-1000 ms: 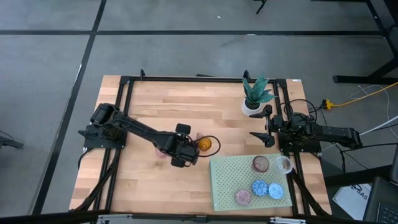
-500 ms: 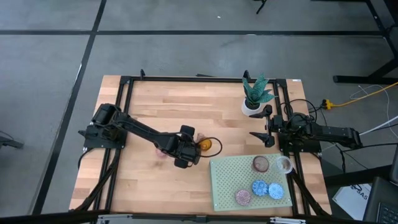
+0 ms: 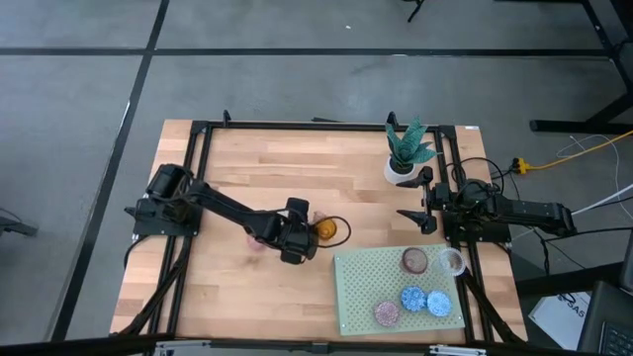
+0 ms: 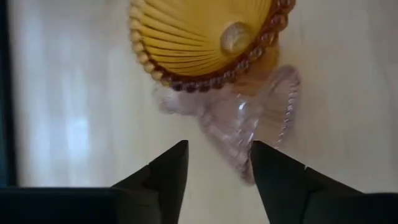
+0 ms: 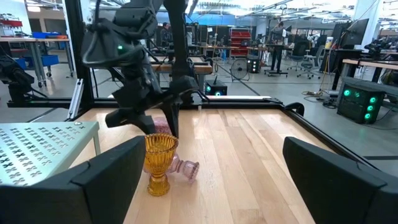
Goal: Pick & Place candle stick holders
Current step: Put the pink glass candle holder on the shelf
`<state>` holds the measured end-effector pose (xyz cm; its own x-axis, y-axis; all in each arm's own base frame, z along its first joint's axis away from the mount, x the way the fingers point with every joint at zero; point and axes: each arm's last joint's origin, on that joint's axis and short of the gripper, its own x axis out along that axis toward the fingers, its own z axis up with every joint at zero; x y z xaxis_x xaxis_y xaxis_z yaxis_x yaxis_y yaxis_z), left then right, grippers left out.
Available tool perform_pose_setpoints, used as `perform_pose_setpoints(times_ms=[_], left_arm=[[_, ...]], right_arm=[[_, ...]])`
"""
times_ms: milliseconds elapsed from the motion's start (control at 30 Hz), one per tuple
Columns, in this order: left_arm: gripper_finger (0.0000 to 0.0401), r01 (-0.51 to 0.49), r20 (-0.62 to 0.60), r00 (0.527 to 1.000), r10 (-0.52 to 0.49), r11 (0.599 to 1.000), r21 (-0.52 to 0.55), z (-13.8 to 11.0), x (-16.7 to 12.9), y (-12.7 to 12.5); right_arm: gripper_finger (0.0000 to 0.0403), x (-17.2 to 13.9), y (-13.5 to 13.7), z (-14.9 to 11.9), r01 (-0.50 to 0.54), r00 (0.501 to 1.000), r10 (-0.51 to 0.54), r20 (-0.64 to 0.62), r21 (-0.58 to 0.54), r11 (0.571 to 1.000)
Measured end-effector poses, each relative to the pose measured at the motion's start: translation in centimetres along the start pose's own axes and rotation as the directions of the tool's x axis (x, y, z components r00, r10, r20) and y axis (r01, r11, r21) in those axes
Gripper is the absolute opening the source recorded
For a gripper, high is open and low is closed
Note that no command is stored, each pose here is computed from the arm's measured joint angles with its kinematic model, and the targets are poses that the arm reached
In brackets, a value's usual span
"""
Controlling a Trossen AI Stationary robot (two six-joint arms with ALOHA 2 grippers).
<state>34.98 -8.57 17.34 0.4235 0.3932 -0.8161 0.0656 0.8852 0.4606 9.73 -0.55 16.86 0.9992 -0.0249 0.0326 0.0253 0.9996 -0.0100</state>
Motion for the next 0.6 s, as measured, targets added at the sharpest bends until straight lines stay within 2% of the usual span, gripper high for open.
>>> perform_pose_setpoints(times_ms=[133, 367, 600], left_arm=[[0.0129, 0.056, 0.023, 0.998, -0.056, 0.998, -0.028, -0.5, 0.9, -0.1], [0.0023, 0.02, 0.028, 0.999, -0.018, 0.996, -0.082, -0.5, 1.0, 0.1], [0.0018, 0.034, -0.056, 0.997, -0.043, 0.986, -0.16, -1.1, -0.2, 0.6]], right_arm=[[0.0383, 0.0, 0.0, 0.0, 0.0, 1.0, 0.0, 0.0, 0.0, 1.0], [0.0383, 0.0, 0.0, 0.0, 0.0, 1.0, 0.0, 0.0, 0.0, 1.0], [0.0383, 0.0, 0.0, 0.0, 0.0, 1.0, 0.0, 0.0, 0.0, 1.0]])
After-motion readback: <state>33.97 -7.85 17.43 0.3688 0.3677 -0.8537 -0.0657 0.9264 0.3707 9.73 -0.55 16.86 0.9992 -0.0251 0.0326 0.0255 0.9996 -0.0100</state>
